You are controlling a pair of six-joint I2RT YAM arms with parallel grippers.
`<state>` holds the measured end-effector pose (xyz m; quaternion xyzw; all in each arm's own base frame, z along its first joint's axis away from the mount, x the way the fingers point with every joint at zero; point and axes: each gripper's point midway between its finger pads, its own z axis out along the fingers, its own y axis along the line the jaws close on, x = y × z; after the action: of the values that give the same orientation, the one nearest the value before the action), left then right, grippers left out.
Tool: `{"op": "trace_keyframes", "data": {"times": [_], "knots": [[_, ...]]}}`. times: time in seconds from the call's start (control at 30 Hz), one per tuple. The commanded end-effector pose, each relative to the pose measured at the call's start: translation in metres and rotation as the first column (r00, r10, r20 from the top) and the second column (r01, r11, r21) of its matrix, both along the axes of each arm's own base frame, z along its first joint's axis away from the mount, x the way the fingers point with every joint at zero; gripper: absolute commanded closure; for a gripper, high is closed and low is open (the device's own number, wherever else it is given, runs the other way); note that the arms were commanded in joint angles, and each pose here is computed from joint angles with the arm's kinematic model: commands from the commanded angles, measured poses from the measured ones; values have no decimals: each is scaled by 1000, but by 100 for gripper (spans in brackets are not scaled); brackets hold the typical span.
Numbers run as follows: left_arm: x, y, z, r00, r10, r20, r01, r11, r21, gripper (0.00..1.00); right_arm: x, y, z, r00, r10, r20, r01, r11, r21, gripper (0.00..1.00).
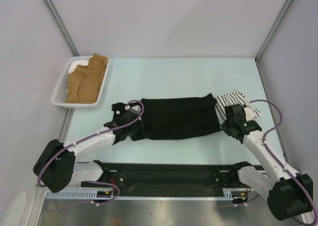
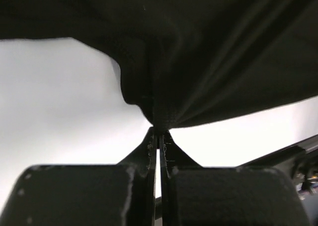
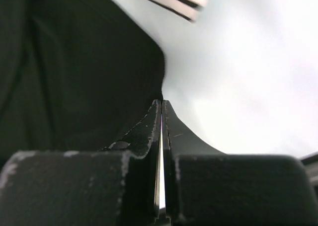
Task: Fold and stack the tank tops
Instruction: Fold the tank top
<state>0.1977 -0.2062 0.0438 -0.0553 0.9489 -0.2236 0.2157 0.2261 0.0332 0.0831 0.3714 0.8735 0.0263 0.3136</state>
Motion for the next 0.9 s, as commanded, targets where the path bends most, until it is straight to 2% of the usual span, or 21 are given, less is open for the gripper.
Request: {"op": "trace_keyframes", "data": {"times": [0.0,0.4,0.87], "knots": [[20,-14,22,998,-61,29,64,995,-83,100,36,3,24,996,24,91,-21,999,-34,100],[77,-19,50,998,-58,-4,57,987,-152,100,106,8,37,994,12,108,-6,999,-53,100],[109,10,28,998,14,-67,-24,988,-153,100,151,2,15,997,-35,67,39,998,-57,100]]}}
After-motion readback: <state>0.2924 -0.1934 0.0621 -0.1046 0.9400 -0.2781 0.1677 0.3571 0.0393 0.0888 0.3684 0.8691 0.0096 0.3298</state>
